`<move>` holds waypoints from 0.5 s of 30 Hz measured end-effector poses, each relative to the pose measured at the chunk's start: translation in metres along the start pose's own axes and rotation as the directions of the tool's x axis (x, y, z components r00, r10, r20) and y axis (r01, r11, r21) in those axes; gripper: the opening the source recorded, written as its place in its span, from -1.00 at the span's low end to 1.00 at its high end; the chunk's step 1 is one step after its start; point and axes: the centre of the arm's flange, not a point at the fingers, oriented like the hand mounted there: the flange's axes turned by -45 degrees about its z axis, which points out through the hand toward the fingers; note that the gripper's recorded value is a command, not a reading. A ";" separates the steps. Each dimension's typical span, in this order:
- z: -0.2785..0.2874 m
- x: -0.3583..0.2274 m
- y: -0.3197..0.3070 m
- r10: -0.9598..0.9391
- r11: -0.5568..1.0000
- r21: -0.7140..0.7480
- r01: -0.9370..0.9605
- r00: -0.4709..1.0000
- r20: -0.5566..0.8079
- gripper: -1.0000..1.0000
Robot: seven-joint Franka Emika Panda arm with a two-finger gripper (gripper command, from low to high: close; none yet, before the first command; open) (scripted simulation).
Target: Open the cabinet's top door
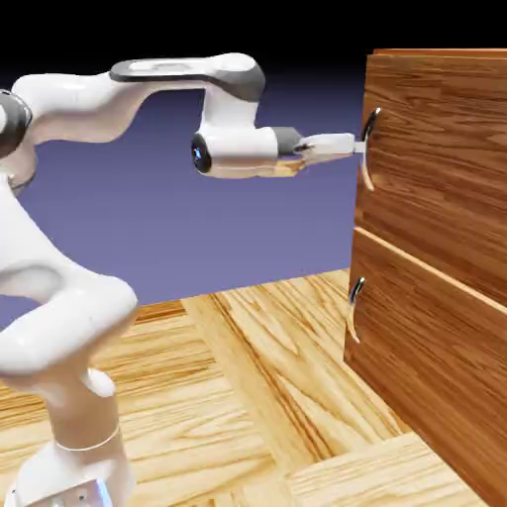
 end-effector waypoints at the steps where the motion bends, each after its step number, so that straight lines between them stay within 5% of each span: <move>1: 0.003 0.002 0.005 0.047 0.999 0.003 -0.047 0.999 0.008 0.00; 10: 0.054 0.004 0.018 0.160 0.987 0.006 -0.160 0.987 0.028 0.00; 11: 0.059 0.004 0.018 0.161 0.987 0.006 -0.162 0.986 0.028 -1.00; 15: 0.050 0.005 0.014 0.161 0.987 -0.014 -0.161 0.987 0.028 -1.00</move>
